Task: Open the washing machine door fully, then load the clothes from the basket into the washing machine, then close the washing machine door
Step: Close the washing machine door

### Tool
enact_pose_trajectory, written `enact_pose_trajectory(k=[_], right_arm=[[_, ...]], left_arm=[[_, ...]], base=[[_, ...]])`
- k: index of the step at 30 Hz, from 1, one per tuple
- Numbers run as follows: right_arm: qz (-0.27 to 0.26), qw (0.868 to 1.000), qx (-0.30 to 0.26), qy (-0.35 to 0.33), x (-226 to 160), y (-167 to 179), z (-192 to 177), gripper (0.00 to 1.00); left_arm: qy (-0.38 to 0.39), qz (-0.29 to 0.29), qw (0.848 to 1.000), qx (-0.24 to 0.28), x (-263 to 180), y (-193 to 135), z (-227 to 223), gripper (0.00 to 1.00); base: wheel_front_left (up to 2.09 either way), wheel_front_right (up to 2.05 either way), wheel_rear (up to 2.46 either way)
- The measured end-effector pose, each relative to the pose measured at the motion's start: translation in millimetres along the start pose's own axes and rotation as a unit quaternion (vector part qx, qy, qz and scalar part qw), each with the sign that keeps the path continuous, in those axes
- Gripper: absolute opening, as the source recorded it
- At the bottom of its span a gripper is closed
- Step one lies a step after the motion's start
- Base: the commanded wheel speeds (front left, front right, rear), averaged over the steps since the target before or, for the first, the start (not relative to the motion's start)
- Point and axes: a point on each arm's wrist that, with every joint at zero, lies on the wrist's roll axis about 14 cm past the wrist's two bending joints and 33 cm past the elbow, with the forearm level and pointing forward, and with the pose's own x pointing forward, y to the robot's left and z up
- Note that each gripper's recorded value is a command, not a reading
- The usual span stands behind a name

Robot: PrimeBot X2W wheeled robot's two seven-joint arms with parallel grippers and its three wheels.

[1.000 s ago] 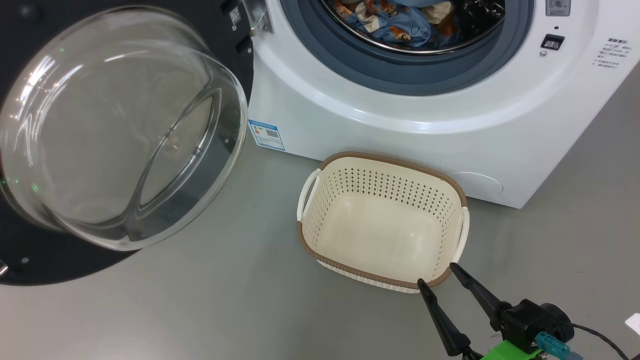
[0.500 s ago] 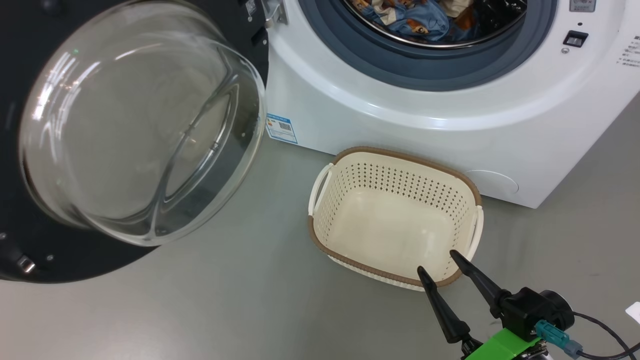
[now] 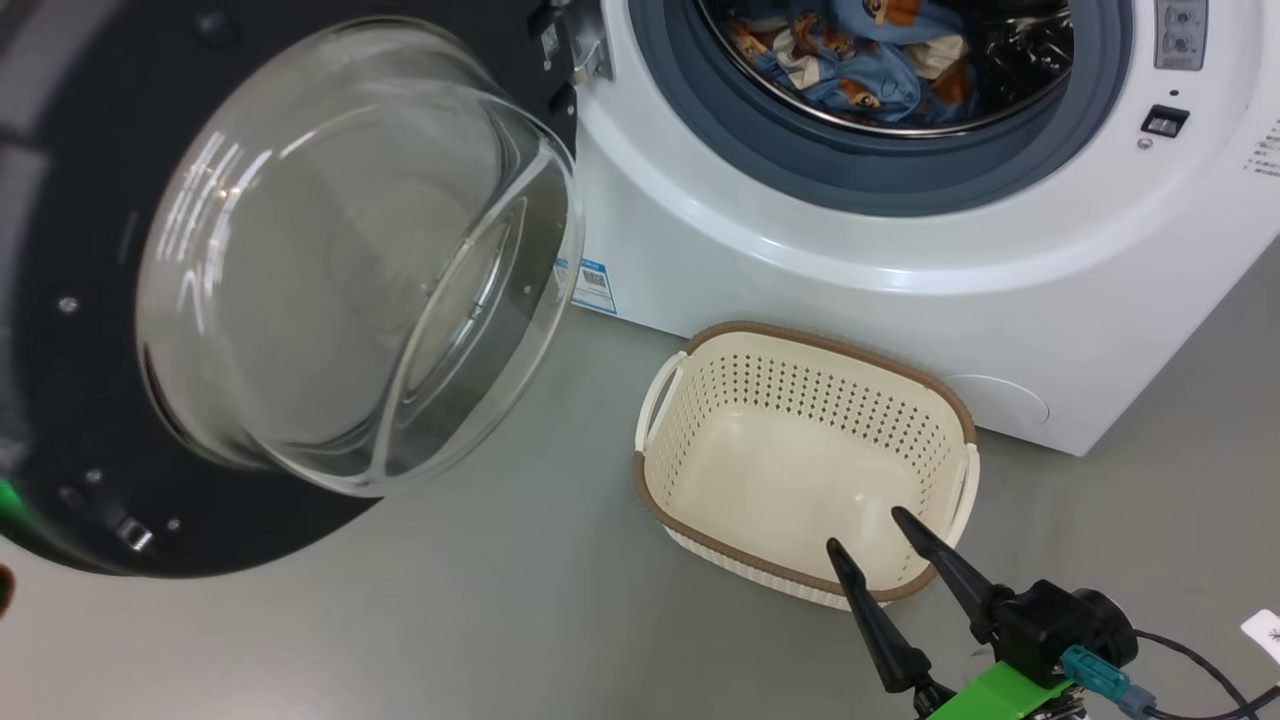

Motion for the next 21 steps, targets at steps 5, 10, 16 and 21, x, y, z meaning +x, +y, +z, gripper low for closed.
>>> enact_pose_trajectory(k=[5,10,16,21], right_arm=[[0.001,1.0,0.004,-0.005,2,3,3,1.0],[-0.005,1.0,0.006,-0.01,4,0,6,1.0],[-0.007,1.0,0.015,-0.021,6,6,12,1.0],[-0.02,0.999,0.018,-0.033,3,4,20,1.0]], left_arm=[[0.039,0.003,0.999,0.006,-4,7,-18,0.0],[0.076,0.002,0.997,0.006,-6,14,-41,0.0],[0.13,-0.001,0.991,0.029,-15,20,-72,0.0],[0.208,-0.024,0.977,0.039,-19,16,-129,0.0]], base=[[0.0,0.0,0.0],[0.0,0.0,0.0],[0.0,0.0,0.0],[0.0,0.0,0.0]])
